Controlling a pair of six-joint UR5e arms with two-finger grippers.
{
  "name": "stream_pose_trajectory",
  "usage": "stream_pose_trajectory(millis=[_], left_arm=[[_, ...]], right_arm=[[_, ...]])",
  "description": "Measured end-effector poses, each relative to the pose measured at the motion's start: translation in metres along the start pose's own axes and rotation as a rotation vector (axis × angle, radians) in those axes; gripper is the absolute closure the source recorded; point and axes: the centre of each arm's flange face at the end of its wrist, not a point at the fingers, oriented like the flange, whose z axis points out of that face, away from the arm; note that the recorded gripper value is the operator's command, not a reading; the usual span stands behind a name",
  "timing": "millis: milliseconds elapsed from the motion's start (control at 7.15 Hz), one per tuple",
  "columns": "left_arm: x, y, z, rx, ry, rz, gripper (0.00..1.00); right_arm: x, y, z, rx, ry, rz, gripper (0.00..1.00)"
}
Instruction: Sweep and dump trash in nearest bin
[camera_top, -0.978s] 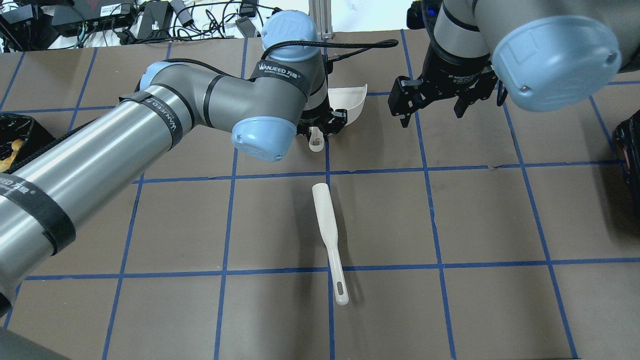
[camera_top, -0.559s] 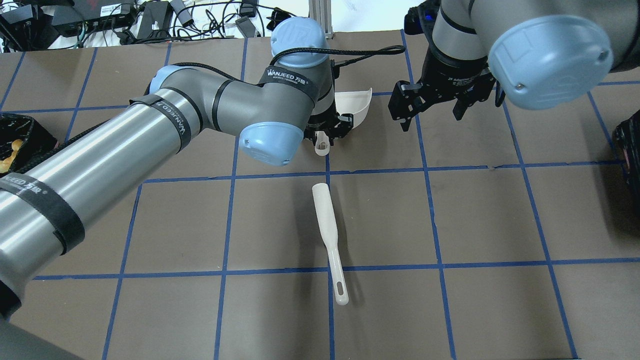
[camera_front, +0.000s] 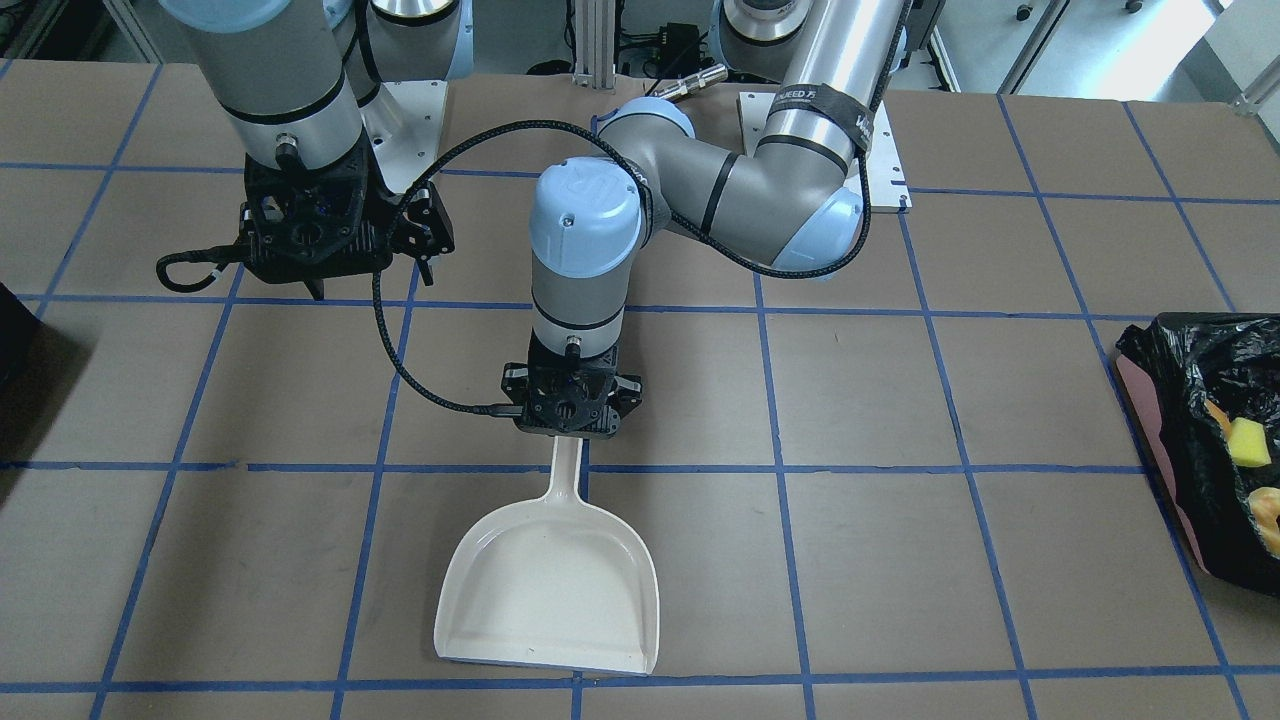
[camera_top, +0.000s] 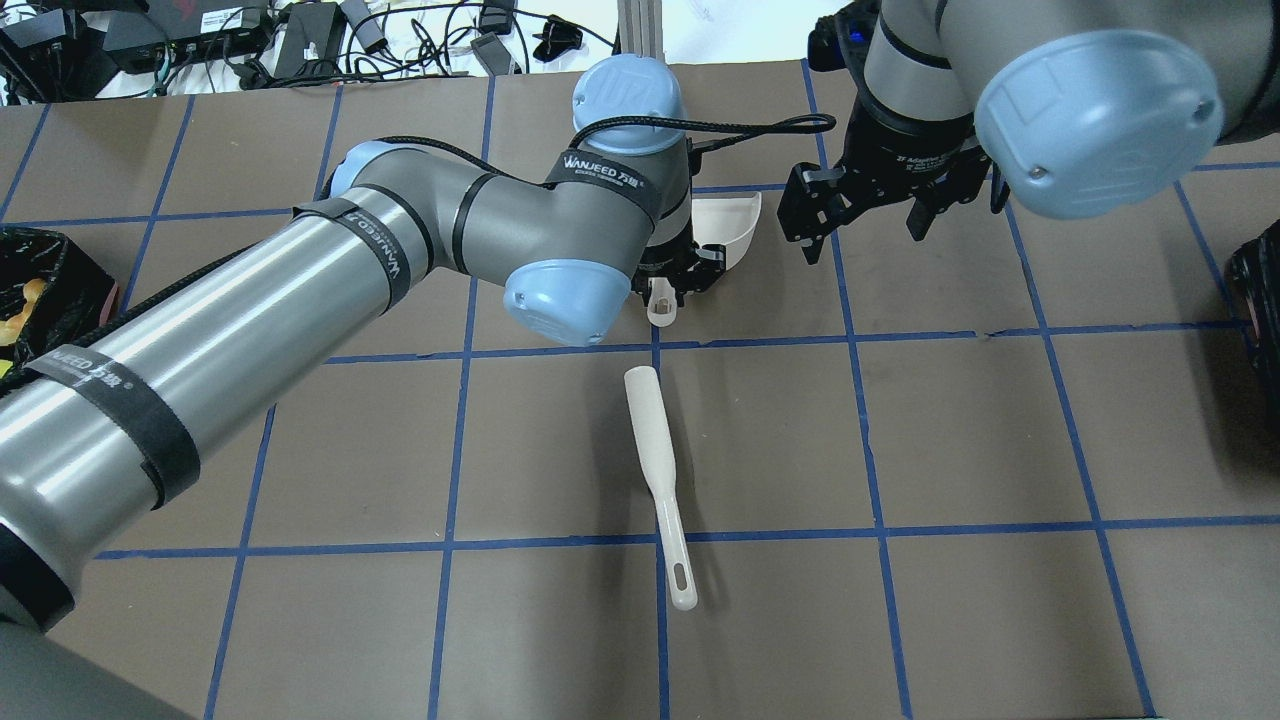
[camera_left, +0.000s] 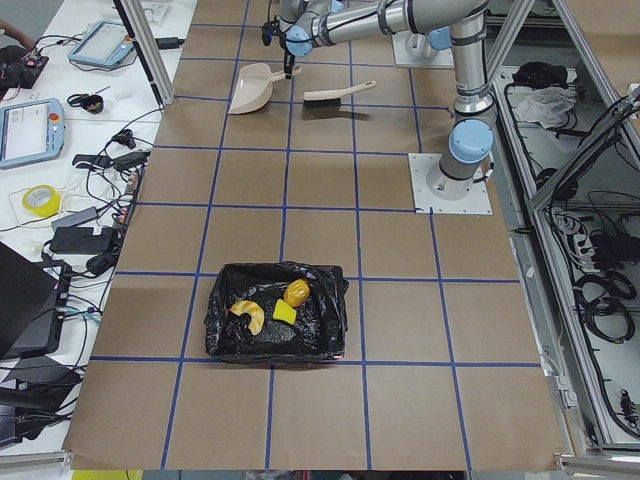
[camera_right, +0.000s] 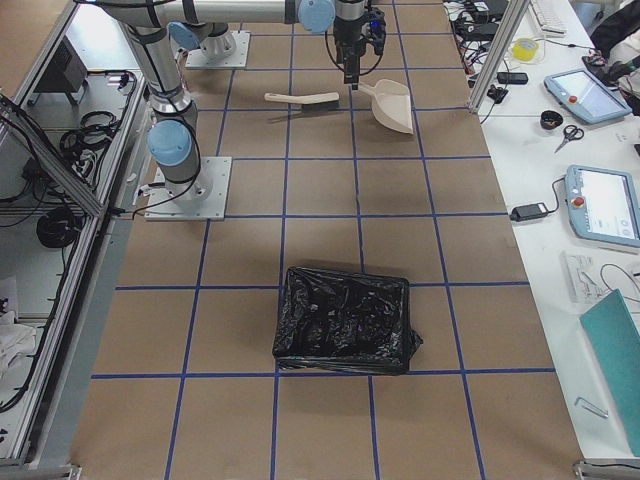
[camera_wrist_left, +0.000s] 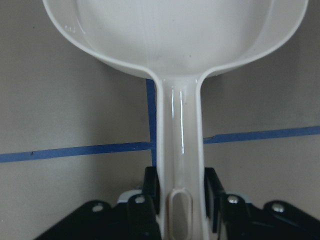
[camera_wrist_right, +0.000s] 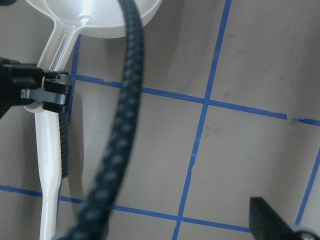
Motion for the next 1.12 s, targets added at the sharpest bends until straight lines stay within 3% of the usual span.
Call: stream_pose_trajectory(millis=[140,280,699,1118], left_arm=[[0.002,0.001,0.000,-0.001,0.000,0.010,0.39],[0.003,0.002,0.000,-0.001,0.000,0.020,0.00],[-0.004,-0.002,-0.019,0.019,0.000,0.020,0.00],[-0.071,-0.030,-0.065,0.007,-0.018,-0.073,0.00]], right_arm=[[0.000,0.000,0.000,0.003,0.000,0.000,0.00],[0.000,0.000,0.000,0.004,0.000,0.000,0.00],[0.000,-0.001,0.000,0.004,-0.001,0.000,0.00],[0.000,-0.001,0.000,0.008,-0.002,0.000,0.00]])
